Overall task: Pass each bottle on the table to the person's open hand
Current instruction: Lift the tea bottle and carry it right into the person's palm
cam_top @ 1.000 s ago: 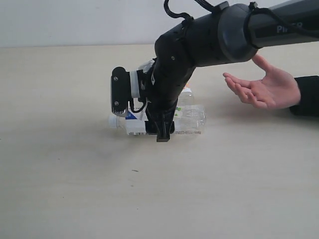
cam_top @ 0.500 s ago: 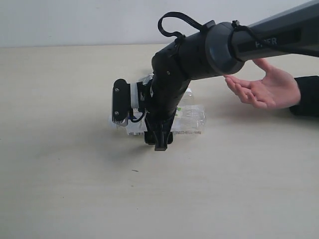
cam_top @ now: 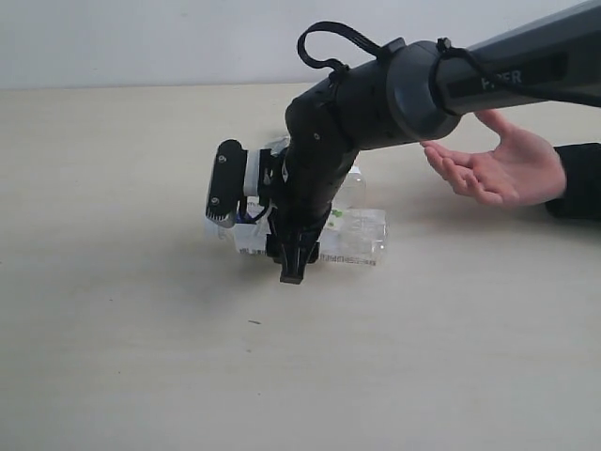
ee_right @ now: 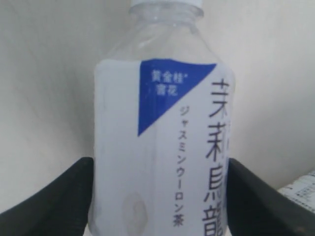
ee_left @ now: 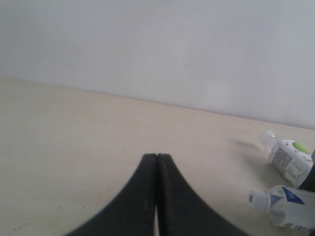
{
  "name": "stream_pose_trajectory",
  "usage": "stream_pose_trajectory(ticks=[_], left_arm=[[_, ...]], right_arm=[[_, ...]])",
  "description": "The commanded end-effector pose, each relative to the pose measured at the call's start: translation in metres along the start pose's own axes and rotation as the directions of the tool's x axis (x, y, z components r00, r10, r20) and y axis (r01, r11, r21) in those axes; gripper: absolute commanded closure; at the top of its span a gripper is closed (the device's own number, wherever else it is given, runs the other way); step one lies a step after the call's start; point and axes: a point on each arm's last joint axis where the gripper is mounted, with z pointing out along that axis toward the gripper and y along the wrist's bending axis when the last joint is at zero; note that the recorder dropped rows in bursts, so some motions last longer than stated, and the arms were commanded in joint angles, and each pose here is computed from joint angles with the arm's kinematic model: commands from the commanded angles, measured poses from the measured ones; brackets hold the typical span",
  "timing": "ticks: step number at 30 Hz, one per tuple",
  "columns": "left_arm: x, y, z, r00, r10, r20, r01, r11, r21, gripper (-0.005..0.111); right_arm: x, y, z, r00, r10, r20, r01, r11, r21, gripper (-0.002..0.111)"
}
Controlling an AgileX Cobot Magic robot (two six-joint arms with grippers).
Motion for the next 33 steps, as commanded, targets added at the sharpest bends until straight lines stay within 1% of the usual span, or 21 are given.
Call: stream_pose_trajectory(ticks=[1, 3, 5, 6, 7, 10, 13, 17, 19, 21, 22, 23, 24, 25, 26, 27, 28, 29, 30, 31, 33], left_arm=[[0.001, 0.000, 0.000, 1.000, -0.006, 0.006, 0.006, 1.000, 0.001, 0.107], [0.001, 0.000, 0.000, 1.000, -0.006, 0.006, 0.006, 1.000, 0.001, 0.107], [0.001, 0.000, 0.000, 1.000, -0.006, 0.006, 0.006, 1.000, 0.001, 0.107], [0.001, 0.000, 0.000, 1.000, -0.006, 0.006, 0.006, 1.000, 0.001, 0.107], [0.001, 0.000, 0.000, 1.000, -0.006, 0.006, 0.006, 1.000, 0.001, 0.107], [0.001, 0.000, 0.000, 1.000, -0.006, 0.006, 0.006, 1.000, 0.001, 0.107], [0.001, 0.000, 0.000, 1.000, -0.006, 0.006, 0.006, 1.000, 0.001, 0.107], [0.001, 0.000, 0.000, 1.000, -0.006, 0.006, 0.006, 1.000, 0.001, 0.107], [0.001, 0.000, 0.000, 1.000, -0.006, 0.006, 0.006, 1.000, 0.001, 0.107], [0.001, 0.000, 0.000, 1.000, -0.006, 0.006, 0.006, 1.000, 0.001, 0.107], [0.001, 0.000, 0.000, 1.000, -0.006, 0.006, 0.006, 1.000, 0.001, 0.107], [0.001, 0.000, 0.000, 1.000, -0.006, 0.006, 0.006, 1.000, 0.001, 0.107], [0.001, 0.000, 0.000, 1.000, -0.006, 0.006, 0.006, 1.000, 0.001, 0.107], [0.001, 0.000, 0.000, 1.000, -0.006, 0.006, 0.006, 1.000, 0.001, 0.107], [0.001, 0.000, 0.000, 1.000, -0.006, 0.006, 0.006, 1.000, 0.001, 0.107], [0.001, 0.000, 0.000, 1.000, -0.006, 0.006, 0.006, 1.000, 0.001, 0.107], [0.001, 0.000, 0.000, 1.000, -0.006, 0.006, 0.006, 1.000, 0.001, 0.107], [0.001, 0.000, 0.000, 1.000, -0.006, 0.006, 0.006, 1.000, 0.001, 0.107], [0.001, 0.000, 0.000, 1.000, -0.006, 0.006, 0.006, 1.000, 0.001, 0.107], [0.001, 0.000, 0.000, 1.000, -0.006, 0.006, 0.006, 1.000, 0.001, 0.107], [0.001, 0.000, 0.000, 1.000, -0.006, 0.006, 0.006, 1.000, 0.001, 0.107]], right_arm=[[-0.004, -0.003, -0.023, 0.998, 0.065, 0.026, -0.065, 0.998, -0.007, 0.108], [-0.011, -0.003, -0.056, 0.988, 0.119, 0.096, -0.117, 0.993, -0.027, 0.108], [-0.013, -0.003, -0.080, 0.978, 0.158, 0.134, -0.153, 0.987, -0.047, 0.108], [-0.013, -0.001, -0.100, 0.971, 0.183, 0.154, -0.175, 0.983, -0.062, 0.108], [-0.012, 0.001, -0.120, 0.961, 0.222, 0.162, -0.211, 0.974, -0.083, 0.108], [-0.004, 0.008, -0.162, 0.935, 0.324, 0.147, -0.309, 0.944, -0.114, 0.108], [0.005, 0.009, -0.195, 0.888, 0.430, 0.162, -0.423, 0.903, -0.081, 0.108], [0.017, 0.008, -0.227, 0.836, 0.509, 0.204, -0.520, 0.854, 0.000, 0.108], [0.027, 0.005, -0.237, 0.803, 0.554, 0.218, -0.577, 0.815, 0.056, 0.108], [0.059, -0.005, -0.248, 0.714, 0.661, 0.233, -0.697, 0.701, 0.149, 0.108], [0.069, -0.009, -0.249, 0.693, 0.682, 0.233, -0.720, 0.674, 0.169, 0.108], [0.089, -0.015, -0.250, 0.642, 0.731, 0.231, -0.767, 0.613, 0.190, 0.108], [0.096, -0.018, -0.250, 0.620, 0.750, 0.229, -0.784, 0.588, 0.196, 0.108], [0.111, -0.024, -0.247, 0.564, 0.795, 0.221, -0.825, 0.530, 0.197, 0.108], [0.118, -0.027, -0.246, 0.541, 0.813, 0.215, -0.839, 0.505, 0.200, 0.108], [0.131, -0.033, -0.242, 0.491, 0.849, 0.198, -0.868, 0.455, 0.199, 0.108], [0.135, -0.036, -0.239, 0.472, 0.861, 0.189, -0.878, 0.437, 0.197, 0.108], [0.144, -0.042, -0.233, 0.430, 0.887, 0.166, -0.897, 0.400, 0.189, 0.108], [0.152, -0.046, -0.223, 0.409, 0.904, 0.126, -0.906, 0.386, 0.171, 0.108], [0.157, -0.050, -0.211, 0.398, 0.914, 0.081, -0.910, 0.383, 0.160, 0.108], [0.162, -0.055, -0.197, 0.389, 0.920, 0.039, -0.911, 0.378, 0.165, 0.108]])
